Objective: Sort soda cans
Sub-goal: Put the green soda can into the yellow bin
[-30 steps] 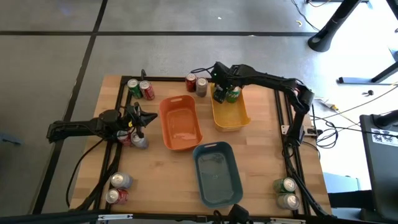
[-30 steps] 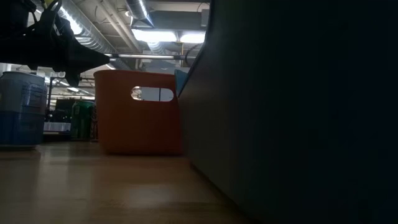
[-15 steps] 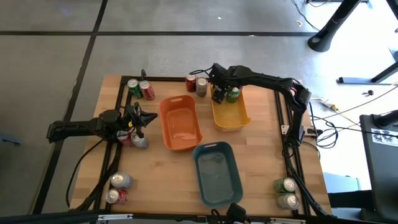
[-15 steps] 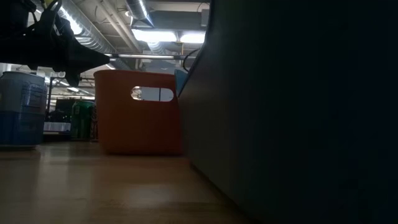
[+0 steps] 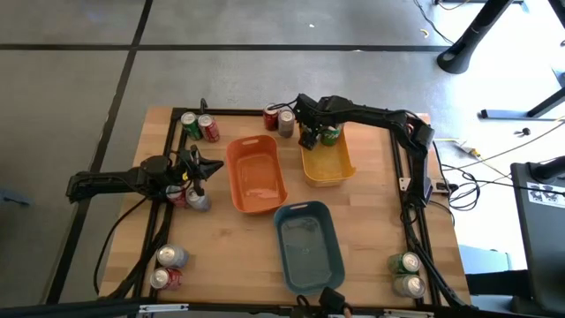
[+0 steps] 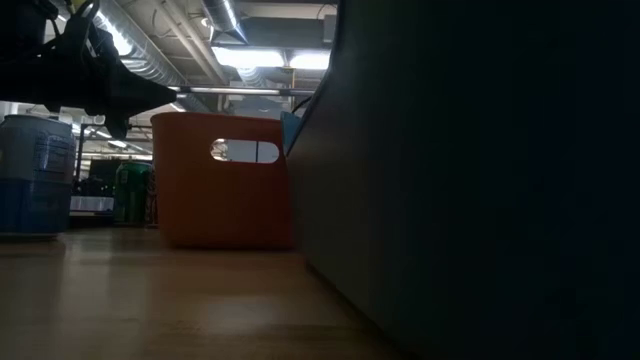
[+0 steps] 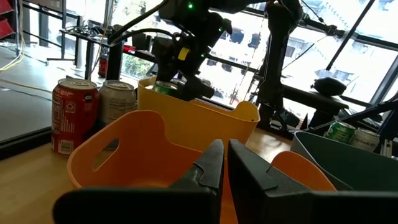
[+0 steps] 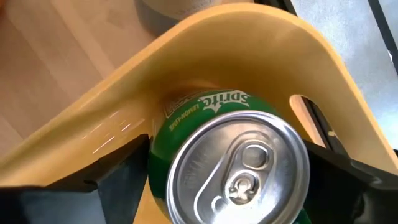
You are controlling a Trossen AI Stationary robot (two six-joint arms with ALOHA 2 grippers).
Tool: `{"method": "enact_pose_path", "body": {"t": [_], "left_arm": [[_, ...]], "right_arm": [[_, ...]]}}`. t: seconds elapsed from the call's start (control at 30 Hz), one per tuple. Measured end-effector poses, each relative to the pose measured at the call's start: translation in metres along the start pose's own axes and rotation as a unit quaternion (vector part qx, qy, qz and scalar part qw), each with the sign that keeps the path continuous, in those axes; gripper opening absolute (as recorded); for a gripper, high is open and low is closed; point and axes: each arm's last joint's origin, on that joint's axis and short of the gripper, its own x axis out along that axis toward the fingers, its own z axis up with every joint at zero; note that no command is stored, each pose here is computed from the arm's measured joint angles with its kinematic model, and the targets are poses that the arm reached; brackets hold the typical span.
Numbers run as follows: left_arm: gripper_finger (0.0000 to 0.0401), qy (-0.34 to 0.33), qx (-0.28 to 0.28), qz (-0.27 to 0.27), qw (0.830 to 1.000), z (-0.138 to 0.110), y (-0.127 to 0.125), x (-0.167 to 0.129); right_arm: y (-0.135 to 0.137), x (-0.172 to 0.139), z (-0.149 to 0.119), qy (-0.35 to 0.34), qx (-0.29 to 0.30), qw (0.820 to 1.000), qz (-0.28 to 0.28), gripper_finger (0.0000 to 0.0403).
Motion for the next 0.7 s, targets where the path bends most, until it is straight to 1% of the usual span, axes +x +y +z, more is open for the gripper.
{"method": "enact_pose_path", "body": {"t": [0.2,0.4,0.5,0.6,0.7], "left_arm": [[0.0015,0.0,0.0,0.0,1.0,0.0,0.0,0.0],[0.0015,0.0,0.0,0.0,1.0,0.0,0.0,0.0],[0.0015,0.0,0.0,0.0,1.0,0.0,0.0,0.0],[0.0015,0.0,0.0,0.0,1.0,0.0,0.0,0.0],[0.0015,0.0,0.0,0.0,1.0,0.0,0.0,0.0]], "right_arm": [[-0.001,-0.003,0.001,-0.002,-0.006,1.0,-0.006,0.0367],[-0.004,-0.017,0.008,-0.009,-0.007,1.0,-0.013,0.0371],[-0.006,-0.028,0.011,-0.006,-0.007,1.0,-0.013,0.0371],[-0.005,-0.041,0.01,0.015,-0.014,1.0,-0.012,0.0371],[0.001,-0.058,0.012,-0.004,-0.02,1.0,-0.009,0.0371]]}}
